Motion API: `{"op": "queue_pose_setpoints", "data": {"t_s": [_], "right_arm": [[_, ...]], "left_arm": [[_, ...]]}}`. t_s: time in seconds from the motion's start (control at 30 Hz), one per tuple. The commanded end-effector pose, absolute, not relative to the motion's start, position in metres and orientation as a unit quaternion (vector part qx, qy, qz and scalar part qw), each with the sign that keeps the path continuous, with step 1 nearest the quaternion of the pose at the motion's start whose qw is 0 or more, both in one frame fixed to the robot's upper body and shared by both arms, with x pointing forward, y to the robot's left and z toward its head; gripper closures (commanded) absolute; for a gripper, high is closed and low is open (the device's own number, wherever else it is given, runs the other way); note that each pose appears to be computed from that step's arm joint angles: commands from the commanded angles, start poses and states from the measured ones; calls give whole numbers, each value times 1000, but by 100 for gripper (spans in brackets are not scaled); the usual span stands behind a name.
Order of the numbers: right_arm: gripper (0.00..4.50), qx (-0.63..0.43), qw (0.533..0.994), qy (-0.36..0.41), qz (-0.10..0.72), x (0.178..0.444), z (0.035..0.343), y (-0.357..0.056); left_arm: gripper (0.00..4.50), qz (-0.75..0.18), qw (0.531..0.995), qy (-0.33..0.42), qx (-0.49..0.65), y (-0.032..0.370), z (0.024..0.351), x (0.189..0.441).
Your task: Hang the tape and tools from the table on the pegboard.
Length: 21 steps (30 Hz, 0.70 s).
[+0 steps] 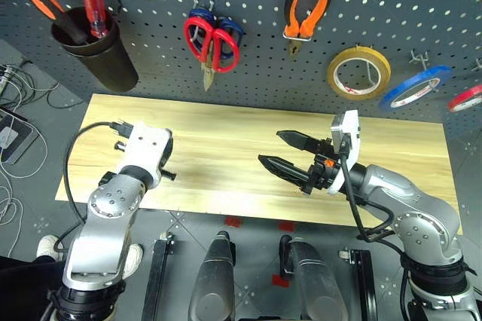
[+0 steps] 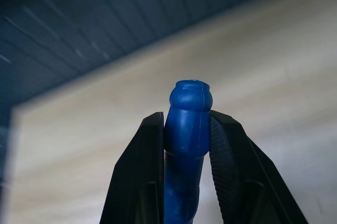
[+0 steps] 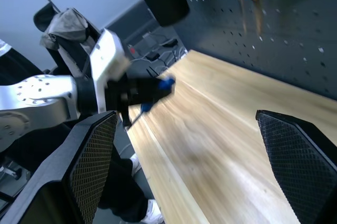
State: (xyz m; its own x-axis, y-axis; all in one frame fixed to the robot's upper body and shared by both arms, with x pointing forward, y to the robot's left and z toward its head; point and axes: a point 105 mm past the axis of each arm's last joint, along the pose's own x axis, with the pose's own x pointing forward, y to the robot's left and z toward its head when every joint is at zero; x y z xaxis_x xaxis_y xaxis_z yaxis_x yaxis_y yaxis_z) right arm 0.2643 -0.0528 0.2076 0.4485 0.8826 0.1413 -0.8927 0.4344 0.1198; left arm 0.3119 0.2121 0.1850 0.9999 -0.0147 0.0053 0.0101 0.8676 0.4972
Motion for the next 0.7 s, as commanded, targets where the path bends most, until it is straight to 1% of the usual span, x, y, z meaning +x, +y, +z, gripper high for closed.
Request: {"op": "queue_pose_setpoints", "data": {"t_s": [0.03,0.13,0.3,0.4,0.57,0.7], "right_arm": [[0,102,833,-80,537,255,231,-50],[0,113,839,-104,522,259,244,-54],[0,127,839,-145,510,265,268,-52],[0,137,837,-172,501,271,282,-48],[0,147,834,-203,491,277,298,-41],[0,150,832,-220,486,278,306,-35]], "left_arm": [[365,38,950,-119,287,205,233,304],[365,73,928,-205,304,204,277,303],[365,105,898,-290,313,202,326,304],[365,119,885,-328,307,203,353,310],[365,131,874,-370,285,204,385,322],[365,141,866,-397,269,206,400,333]]}}
